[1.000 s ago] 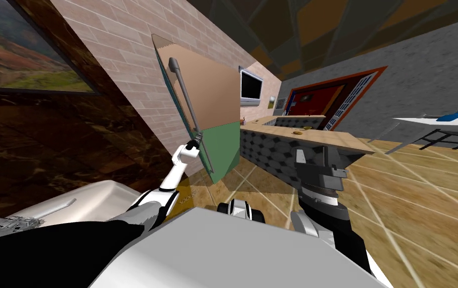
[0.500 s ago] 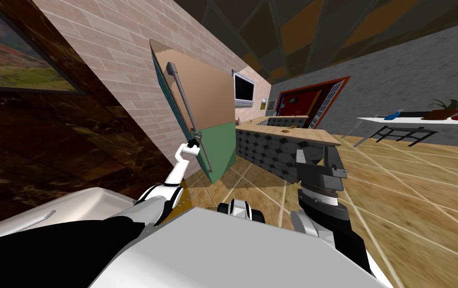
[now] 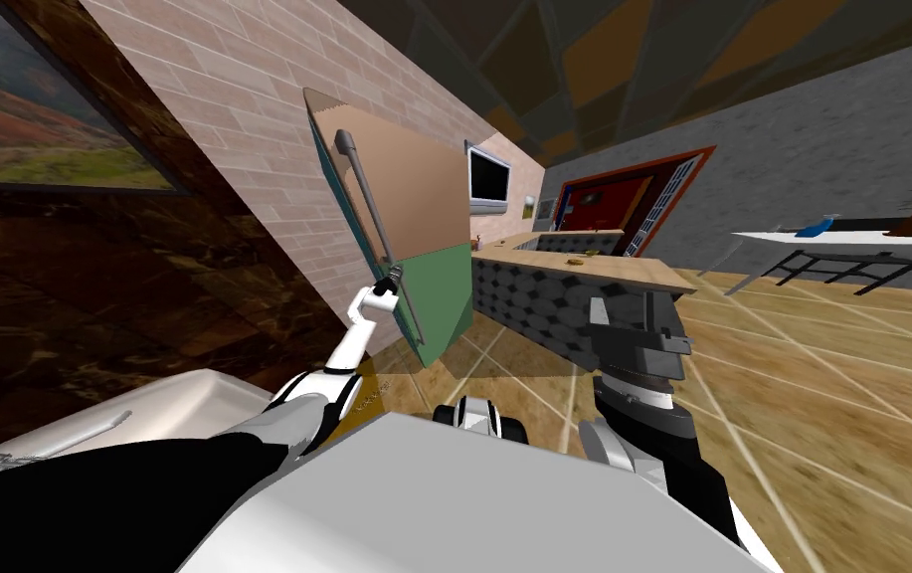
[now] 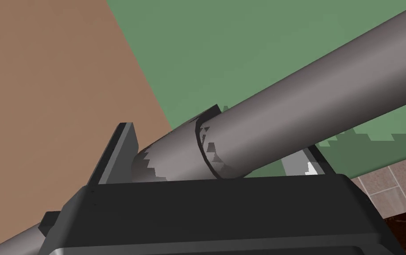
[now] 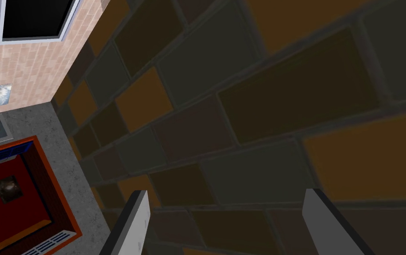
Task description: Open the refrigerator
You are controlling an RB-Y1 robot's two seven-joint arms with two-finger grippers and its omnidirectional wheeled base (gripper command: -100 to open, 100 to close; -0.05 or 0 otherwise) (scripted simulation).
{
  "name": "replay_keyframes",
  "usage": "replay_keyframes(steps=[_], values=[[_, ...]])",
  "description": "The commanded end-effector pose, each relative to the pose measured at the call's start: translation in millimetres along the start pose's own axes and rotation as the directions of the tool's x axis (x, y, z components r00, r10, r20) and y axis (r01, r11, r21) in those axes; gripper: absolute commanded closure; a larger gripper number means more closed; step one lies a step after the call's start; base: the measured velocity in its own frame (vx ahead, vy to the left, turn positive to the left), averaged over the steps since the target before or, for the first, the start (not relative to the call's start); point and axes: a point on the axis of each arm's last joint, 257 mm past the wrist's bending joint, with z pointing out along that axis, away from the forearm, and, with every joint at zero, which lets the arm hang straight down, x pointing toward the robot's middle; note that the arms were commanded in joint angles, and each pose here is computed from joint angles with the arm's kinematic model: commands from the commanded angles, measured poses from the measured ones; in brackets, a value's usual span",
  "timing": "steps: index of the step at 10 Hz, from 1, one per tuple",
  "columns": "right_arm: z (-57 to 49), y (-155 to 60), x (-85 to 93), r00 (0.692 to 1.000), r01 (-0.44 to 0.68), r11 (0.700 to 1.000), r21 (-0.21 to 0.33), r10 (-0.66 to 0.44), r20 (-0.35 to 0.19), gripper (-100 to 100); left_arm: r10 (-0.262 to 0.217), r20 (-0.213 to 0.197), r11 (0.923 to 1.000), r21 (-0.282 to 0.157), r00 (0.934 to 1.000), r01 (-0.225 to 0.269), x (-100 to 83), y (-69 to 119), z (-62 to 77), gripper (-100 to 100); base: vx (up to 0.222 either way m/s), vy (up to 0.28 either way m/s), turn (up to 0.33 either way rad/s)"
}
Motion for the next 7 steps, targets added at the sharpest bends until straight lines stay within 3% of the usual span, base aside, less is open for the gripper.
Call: replay_keyframes(steps=[1,4,5,6,7], values=[[0.0,0,0.0,1.0,0.0,1.0,0.0,0.0,0.0,0,0.003,-0.038,1.0,0.005,0.9993,-0.003,12.0,4.1,-17.4,100,0.154,0.001,0.289],[0.1,0,0.0,1.0,0.0,1.0,0.0,0.0,0.0,0,0.006,-0.067,0.9987,0.051,0.9977,-0.002,21.6,-13.3,-36.2,100,0.112,-0.016,0.178],[0.1,0,0.1,1.0,0.0,1.0,0.0,0.0,0.0,0,0.006,-0.096,0.9989,0.046,0.9954,-0.002,31.4,-8.8,-44.6,100,0.123,-0.029,0.253],[0.1,0,0.0,1.0,0.0,1.0,0.0,0.0,0.0,0,0.007,-0.098,0.9974,0.072,0.9951,0.0,32.1,-19.8,-50.8,100,0.103,-0.034,0.15],[0.1,0,0.1,1.0,0.0,1.0,0.0,0.0,0.0,0,0.007,-0.128,0.9972,0.075,0.9917,0.003,42.3,-20.0,-60.4,100,0.117,-0.038,0.256]])
